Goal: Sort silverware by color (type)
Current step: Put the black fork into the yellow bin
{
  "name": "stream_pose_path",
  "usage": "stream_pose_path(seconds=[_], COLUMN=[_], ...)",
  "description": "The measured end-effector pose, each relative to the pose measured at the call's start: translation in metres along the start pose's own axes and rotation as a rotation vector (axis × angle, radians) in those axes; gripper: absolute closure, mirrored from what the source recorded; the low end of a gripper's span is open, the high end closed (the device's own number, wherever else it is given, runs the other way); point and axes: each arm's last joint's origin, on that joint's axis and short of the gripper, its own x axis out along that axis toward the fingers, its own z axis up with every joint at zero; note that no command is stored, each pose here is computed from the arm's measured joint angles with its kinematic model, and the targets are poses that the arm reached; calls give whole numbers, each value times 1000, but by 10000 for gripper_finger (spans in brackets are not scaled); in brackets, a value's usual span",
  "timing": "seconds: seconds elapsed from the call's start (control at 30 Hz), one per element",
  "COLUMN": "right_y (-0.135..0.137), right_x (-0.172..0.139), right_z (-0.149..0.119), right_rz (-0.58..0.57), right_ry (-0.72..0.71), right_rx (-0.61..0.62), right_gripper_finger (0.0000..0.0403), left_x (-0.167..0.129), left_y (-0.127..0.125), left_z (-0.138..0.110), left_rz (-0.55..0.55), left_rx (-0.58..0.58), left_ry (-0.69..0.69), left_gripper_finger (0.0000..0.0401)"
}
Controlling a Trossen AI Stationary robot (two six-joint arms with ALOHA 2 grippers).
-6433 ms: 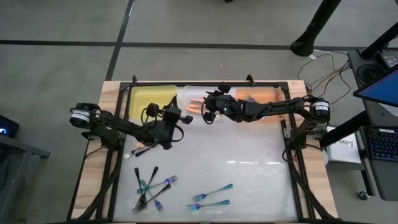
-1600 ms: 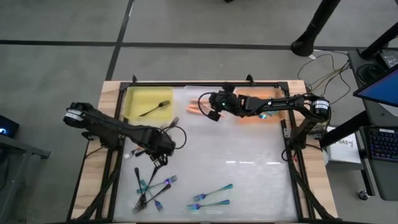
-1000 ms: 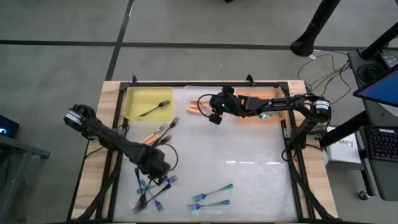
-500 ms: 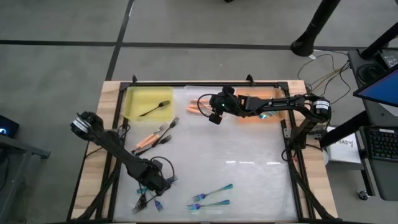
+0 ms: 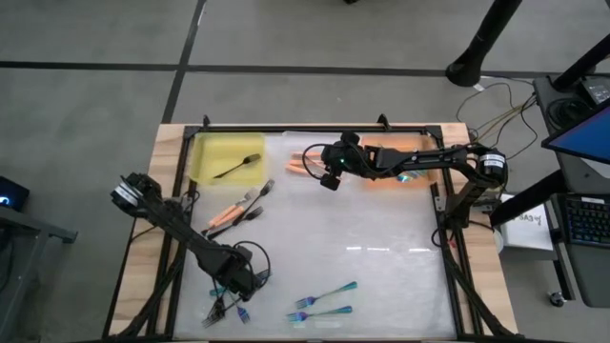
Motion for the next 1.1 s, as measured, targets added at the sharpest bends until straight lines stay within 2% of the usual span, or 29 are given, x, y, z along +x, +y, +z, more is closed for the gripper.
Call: stream_pose_path(seconds=[0.2,0.4,0.7,0.9,1.1], right_y=[0,0,0,1,1], right_x=[0,1,1,1,1], right_z=[0,0,0,-1,-1], right_rz=[0,1,1,1,1], right_ry=[0,2,2,3,5], right_rx=[16,25,22,13,-4], right_gripper_finger=[284,284,284,284,284], left_x=[-15,-18,-2,12,13], left_y=[3,10,14,23,25], left_z=[-2,-1,3,6,9], left_rz=[-58,-11,-55,-23,-9], left_rx=[11,0,-1,-23,-30], left_ry=[-26,-77,-74,-72,-90], left_gripper_finger=[304,304,304,304,335])
